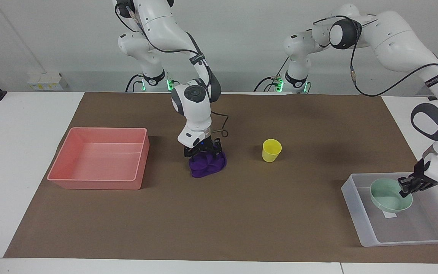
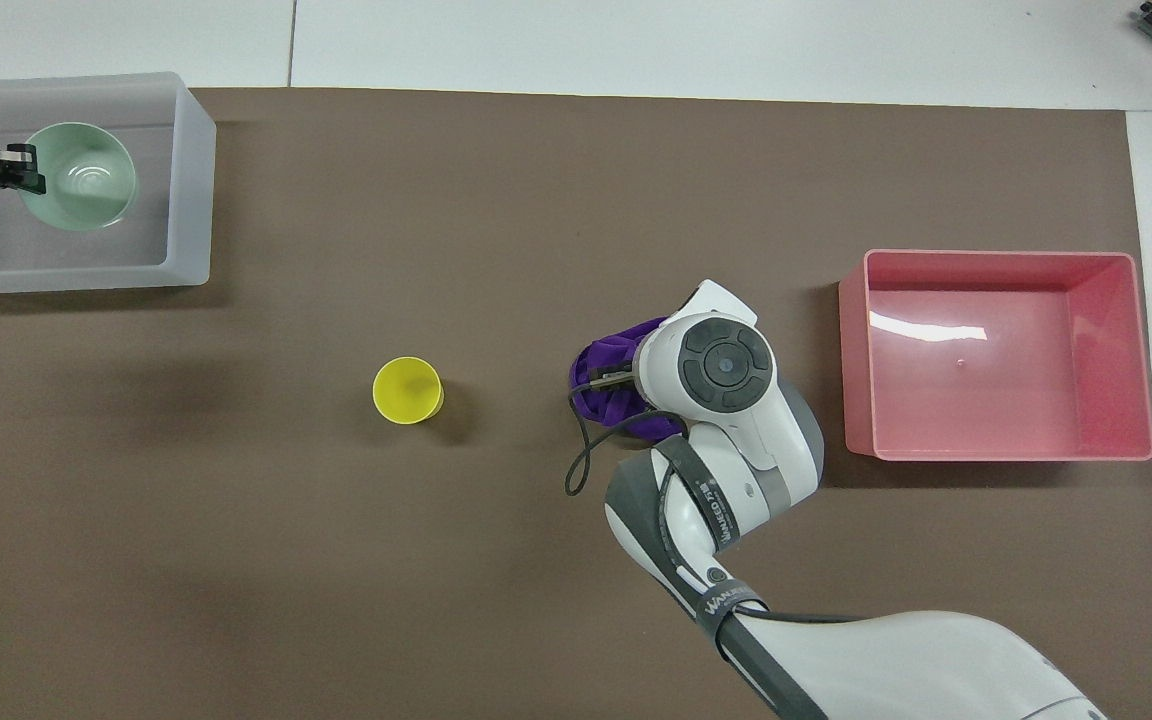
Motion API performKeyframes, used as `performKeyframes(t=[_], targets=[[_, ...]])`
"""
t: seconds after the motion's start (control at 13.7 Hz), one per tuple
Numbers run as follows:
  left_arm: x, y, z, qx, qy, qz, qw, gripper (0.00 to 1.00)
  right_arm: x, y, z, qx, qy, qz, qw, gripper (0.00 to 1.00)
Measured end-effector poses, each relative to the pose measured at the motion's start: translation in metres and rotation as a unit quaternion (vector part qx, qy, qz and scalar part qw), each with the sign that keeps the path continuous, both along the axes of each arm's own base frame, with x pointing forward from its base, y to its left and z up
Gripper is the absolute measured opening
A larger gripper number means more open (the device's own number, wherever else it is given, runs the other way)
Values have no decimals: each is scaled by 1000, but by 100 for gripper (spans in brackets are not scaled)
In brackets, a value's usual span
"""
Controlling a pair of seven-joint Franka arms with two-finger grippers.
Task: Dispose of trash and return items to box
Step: 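Lift the green bowl into the white box while the right gripper grasps the cloth, then release the bowl in the white box and withdraw the left gripper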
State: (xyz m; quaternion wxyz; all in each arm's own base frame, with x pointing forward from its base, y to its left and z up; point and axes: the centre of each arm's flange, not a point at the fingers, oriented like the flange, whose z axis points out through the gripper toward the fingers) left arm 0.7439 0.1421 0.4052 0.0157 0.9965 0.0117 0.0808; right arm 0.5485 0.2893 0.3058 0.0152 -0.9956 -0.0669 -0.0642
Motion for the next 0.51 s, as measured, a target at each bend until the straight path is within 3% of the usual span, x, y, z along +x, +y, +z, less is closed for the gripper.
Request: performKeyframes(t=[0.51], targets=[[6,16,-53,-4,9,11,1000,4,-3,12,3,6,-6,-7,1000,100]])
